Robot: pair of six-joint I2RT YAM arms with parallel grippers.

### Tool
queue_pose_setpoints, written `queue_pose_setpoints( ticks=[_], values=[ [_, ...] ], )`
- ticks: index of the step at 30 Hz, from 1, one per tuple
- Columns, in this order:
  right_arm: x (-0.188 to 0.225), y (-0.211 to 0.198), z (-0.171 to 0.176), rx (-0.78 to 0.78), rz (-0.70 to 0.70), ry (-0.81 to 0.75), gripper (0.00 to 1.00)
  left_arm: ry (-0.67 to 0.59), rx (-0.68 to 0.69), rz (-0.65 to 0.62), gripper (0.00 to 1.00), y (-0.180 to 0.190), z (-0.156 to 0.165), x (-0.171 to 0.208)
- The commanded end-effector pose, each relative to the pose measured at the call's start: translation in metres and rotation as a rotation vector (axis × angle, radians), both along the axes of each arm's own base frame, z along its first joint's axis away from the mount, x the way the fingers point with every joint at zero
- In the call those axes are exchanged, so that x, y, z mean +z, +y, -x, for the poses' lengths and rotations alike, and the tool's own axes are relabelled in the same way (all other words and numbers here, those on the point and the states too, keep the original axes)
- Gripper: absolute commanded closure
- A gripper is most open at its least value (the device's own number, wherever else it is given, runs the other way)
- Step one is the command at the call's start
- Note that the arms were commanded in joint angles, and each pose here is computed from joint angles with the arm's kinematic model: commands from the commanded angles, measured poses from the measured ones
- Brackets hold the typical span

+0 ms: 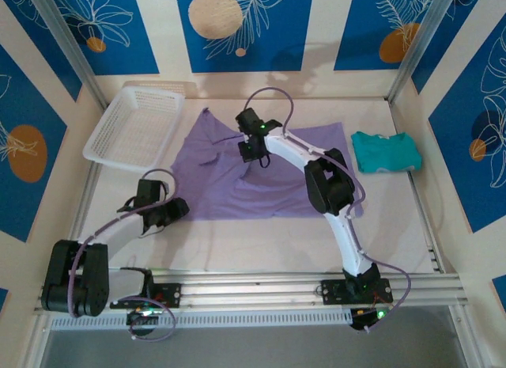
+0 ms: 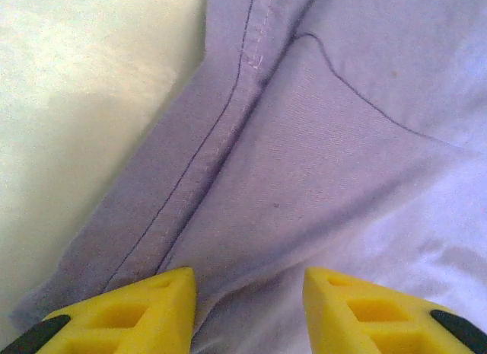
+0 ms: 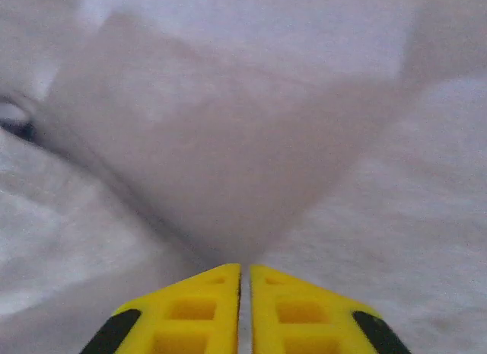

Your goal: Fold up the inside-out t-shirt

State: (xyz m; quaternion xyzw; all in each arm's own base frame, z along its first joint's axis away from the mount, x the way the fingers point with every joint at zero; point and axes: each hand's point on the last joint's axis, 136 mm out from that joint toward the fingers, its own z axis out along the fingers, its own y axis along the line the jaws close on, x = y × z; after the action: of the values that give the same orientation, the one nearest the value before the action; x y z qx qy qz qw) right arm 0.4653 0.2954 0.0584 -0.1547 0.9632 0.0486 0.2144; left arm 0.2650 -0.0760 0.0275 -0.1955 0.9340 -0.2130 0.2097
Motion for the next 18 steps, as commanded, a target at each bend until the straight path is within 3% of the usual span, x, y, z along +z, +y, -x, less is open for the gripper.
queue_pose_setpoints(
  ticks=[1,4,10,14,18],
  values=[
    [0.021,-0.002,0.008,-0.024,-0.02,-0.005,0.75,0.052,0.025,-0.061,0.57,0.012,0.014,-0.005],
    [0.04,-0.007,0.014,-0.001,-0.022,-0.037,0.64,0.028,0.03,-0.074,0.54,0.014,0.01,0.005],
    [0.064,-0.045,0.05,0.006,-0.013,-0.067,0.59,-0.094,0.049,-0.112,0.47,0.02,-0.006,0.042],
    [0.058,-0.106,0.092,-0.102,-0.065,0.017,0.58,-0.195,-0.013,-0.078,0.45,0.0,-0.024,0.069],
    [0.044,-0.183,0.123,-0.337,-0.21,0.1,0.54,-0.255,-0.139,-0.058,0.44,-0.044,-0.047,0.084]
  ],
)
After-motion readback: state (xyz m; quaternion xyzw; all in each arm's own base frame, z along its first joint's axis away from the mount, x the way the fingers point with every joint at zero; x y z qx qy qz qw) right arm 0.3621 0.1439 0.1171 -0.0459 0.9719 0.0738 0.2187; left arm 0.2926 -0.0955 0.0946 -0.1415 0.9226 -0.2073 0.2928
